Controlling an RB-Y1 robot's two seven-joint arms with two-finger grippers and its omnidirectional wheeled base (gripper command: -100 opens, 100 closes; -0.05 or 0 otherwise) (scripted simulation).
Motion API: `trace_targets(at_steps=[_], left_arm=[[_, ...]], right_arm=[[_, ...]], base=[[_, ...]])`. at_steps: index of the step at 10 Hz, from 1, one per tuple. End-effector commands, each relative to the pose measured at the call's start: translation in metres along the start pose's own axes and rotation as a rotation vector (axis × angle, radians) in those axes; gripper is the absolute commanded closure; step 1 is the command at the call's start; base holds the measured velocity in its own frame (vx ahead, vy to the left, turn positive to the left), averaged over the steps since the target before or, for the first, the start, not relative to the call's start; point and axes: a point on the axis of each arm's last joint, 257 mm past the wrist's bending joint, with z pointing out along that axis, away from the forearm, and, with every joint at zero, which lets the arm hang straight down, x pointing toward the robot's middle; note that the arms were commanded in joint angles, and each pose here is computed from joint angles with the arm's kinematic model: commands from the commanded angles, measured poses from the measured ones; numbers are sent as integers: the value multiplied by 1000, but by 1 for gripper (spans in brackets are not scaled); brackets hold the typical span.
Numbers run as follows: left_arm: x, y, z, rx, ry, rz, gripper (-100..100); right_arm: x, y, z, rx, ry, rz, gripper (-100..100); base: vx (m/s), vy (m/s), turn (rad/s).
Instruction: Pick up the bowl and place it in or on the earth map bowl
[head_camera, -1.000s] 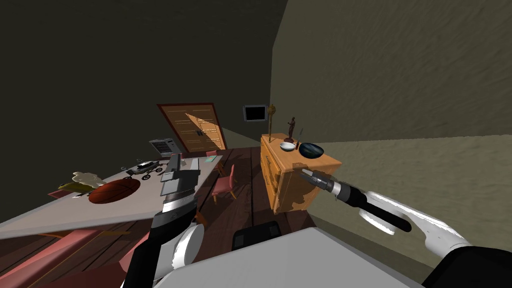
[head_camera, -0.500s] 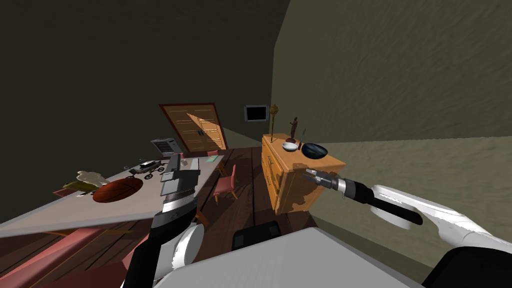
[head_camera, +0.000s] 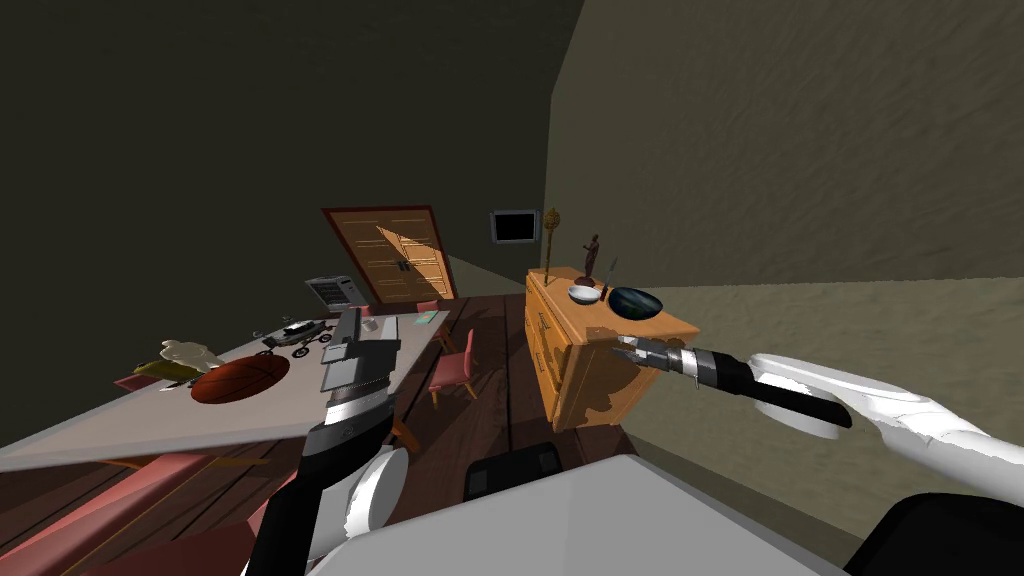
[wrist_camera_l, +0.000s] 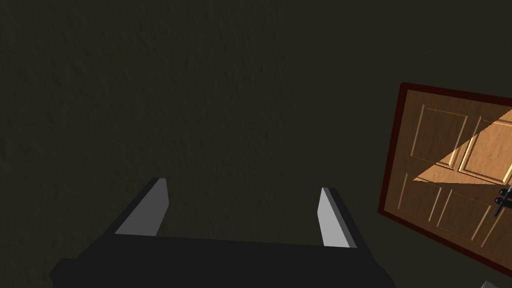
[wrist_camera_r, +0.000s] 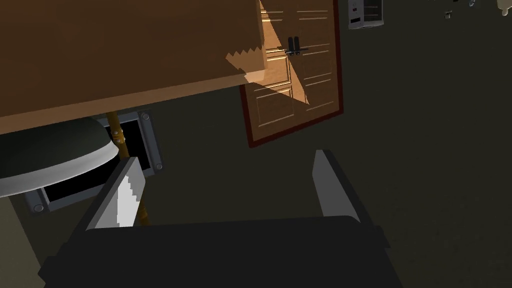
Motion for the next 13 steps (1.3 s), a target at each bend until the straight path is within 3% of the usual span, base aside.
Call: trace_targets(at_steps=[1,2,7,10,12,13], left_arm=[[0,0,0,0,0,0,0],[0,0,0,0,0,0,0],[0,0,0,0,0,0,0],[0,0,0,0,0,0,0],[0,0,0,0,0,0,0],[0,0,0,0,0,0,0]], right_arm=[[-3,-7,-5,2,42,-30,-100],[1,-21,-15,28,85,-46,-100],[-11,-37,-21,28,184,-129,-100],[-17,-64,-36,66,288,-189,-100],[-24,-65,-32,54,310,-218,-100],[-28,-77,-39,75,353,-240,-100]], base=[[31,33,19],[42,39,35],[24,18,18],[39,15,42],[31,8,14],[35,10,54]])
